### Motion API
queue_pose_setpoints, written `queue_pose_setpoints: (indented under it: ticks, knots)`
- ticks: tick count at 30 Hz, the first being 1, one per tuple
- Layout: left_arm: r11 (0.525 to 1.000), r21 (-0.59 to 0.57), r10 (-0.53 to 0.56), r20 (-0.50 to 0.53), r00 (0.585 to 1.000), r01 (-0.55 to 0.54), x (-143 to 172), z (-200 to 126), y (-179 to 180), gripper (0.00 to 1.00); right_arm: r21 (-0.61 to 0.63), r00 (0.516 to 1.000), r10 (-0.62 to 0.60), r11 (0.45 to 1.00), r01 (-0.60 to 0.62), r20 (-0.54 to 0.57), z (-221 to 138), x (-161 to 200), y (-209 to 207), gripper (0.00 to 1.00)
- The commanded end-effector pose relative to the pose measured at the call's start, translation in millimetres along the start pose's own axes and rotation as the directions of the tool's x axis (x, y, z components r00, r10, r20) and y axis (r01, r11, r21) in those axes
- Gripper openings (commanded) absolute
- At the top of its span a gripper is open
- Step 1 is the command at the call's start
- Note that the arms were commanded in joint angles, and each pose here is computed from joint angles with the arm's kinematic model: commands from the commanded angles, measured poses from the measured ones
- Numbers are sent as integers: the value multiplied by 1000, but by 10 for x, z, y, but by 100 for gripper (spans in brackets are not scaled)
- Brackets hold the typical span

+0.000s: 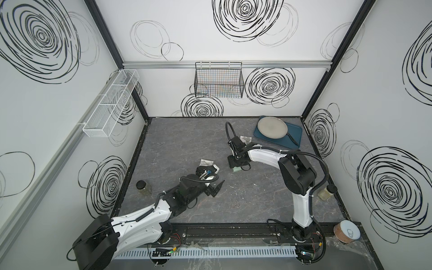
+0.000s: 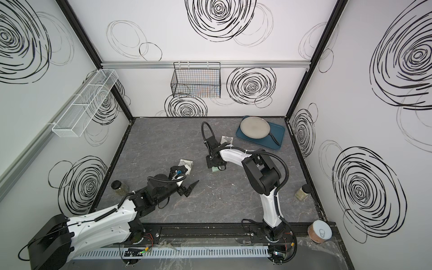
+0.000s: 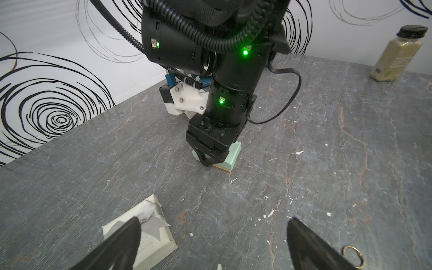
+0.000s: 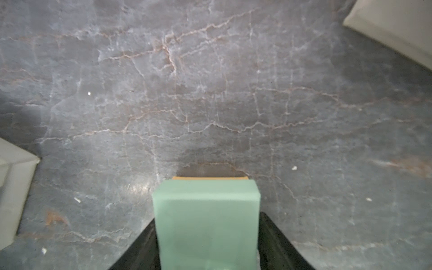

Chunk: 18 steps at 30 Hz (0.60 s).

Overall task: Take the rings out of the lift-off lid box
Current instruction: Pick up the jewelry box from the center of the board.

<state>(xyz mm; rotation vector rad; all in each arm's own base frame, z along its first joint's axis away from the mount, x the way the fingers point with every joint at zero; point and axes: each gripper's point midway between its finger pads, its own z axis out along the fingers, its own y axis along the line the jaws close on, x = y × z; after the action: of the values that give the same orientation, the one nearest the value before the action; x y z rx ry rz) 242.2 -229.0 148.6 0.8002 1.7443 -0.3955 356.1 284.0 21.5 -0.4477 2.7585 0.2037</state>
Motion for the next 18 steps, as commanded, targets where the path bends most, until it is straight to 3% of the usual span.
queue_pose_setpoints:
  ticks: [1,11,15,18]
  knots:
    - [1000,-6,12,42,999,-11,-123,3,6,100,13,1000,19,1000,-18,-5,35,36,-56,60]
    - [1000,-6,21,44,999,-21,-144,34,8,100,-48,999,31,998,-30,15,-135,4,-72,53]
    - [1000,-1,32,50,998,-31,-176,69,5,100,-203,997,67,977,-61,27,-285,-5,-20,51]
    - [999,17,45,53,998,-46,-191,121,-21,100,-369,995,101,925,-88,15,-438,22,44,51]
